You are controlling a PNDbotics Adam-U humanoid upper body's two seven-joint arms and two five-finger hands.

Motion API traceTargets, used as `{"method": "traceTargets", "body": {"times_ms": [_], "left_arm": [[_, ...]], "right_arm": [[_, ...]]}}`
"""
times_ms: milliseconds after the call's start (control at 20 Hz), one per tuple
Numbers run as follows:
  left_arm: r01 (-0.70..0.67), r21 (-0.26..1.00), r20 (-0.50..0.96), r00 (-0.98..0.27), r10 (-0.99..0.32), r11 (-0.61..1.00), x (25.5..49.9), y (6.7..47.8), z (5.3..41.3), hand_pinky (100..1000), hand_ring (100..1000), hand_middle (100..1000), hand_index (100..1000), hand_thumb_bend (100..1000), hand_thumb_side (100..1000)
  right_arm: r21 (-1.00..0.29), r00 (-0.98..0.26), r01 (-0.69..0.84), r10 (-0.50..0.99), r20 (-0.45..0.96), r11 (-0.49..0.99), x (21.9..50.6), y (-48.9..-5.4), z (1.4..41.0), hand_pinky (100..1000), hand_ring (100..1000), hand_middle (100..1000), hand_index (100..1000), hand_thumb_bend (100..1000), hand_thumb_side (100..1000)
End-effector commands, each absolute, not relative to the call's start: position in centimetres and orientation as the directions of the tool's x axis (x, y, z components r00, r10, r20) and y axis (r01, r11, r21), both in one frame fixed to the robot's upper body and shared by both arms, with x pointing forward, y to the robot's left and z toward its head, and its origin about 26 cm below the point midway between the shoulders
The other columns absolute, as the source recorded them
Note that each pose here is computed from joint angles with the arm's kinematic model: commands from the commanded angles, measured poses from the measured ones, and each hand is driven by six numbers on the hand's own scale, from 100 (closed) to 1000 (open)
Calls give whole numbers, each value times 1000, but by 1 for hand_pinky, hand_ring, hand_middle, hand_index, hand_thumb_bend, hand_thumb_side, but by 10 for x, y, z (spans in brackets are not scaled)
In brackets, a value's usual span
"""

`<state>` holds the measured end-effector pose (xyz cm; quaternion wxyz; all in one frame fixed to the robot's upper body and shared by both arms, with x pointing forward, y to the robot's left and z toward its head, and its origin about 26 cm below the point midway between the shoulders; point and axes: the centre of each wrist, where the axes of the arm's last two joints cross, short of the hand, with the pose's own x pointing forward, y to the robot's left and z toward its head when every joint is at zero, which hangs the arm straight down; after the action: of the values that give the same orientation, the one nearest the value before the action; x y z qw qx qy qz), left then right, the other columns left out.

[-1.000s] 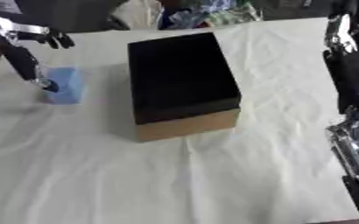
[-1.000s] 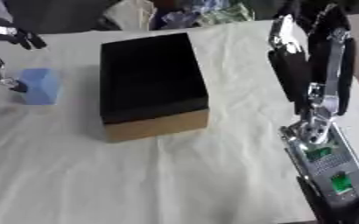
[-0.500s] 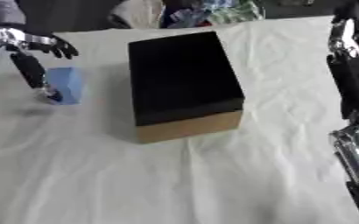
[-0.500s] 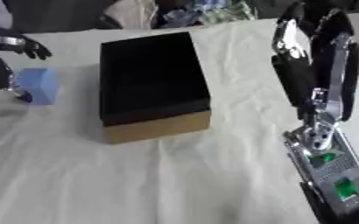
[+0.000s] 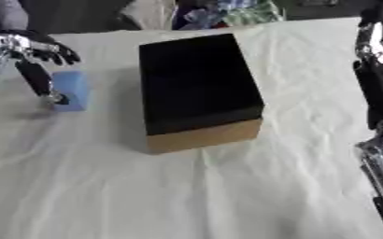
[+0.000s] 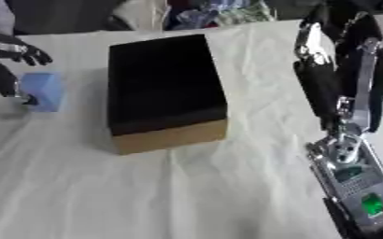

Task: Pick up objects on the table and place them in the box.

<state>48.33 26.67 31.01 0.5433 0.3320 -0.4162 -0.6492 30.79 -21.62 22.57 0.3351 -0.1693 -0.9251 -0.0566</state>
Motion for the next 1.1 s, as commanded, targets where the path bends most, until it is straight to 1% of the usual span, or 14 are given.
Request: {"method": "traceTargets", "body": {"times_ms": [50, 150, 550, 600, 750, 850, 900, 1100], "left_arm": [[383, 922, 6, -173, -985, -62, 479, 267, 329, 1000, 950, 904, 968, 479, 100], [387, 920, 1, -171, -985, -66, 479, 267, 327, 1000, 946, 898, 957, 467, 100], [411, 909, -6, -155, -988, -70, 482, 268, 317, 999, 913, 819, 872, 433, 100], [411, 909, -12, -148, -989, -73, 482, 268, 317, 989, 899, 789, 849, 423, 100], [409, 908, -40, -129, -991, -90, 482, 268, 315, 967, 881, 758, 822, 429, 100], [404, 910, -47, -126, -991, -95, 482, 268, 314, 946, 853, 711, 792, 396, 100], [401, 911, -48, -125, -991, -95, 482, 267, 314, 934, 834, 668, 766, 376, 100], [381, 920, -49, -125, -991, -94, 481, 265, 316, 886, 774, 593, 716, 305, 100]], "right_arm": [[-8, -738, 342, 274, 617, 940, 306, -217, 233, 865, 794, 600, 776, 100, 477], [-7, -738, 342, 273, 617, 940, 306, -217, 233, 865, 794, 599, 776, 100, 476], [3, -741, 345, 270, 615, 939, 306, -217, 234, 866, 795, 599, 777, 100, 475], [4, -741, 344, 269, 615, 939, 306, -217, 234, 866, 795, 599, 777, 100, 475], [10, -744, 345, 267, 613, 939, 306, -217, 235, 866, 795, 599, 777, 100, 474], [12, -744, 346, 266, 613, 938, 306, -217, 235, 866, 795, 599, 777, 100, 480], [13, -744, 346, 265, 614, 938, 306, -217, 235, 866, 795, 599, 778, 100, 474], [16, -743, 345, 263, 615, 939, 306, -217, 234, 867, 795, 600, 778, 100, 475]]}}
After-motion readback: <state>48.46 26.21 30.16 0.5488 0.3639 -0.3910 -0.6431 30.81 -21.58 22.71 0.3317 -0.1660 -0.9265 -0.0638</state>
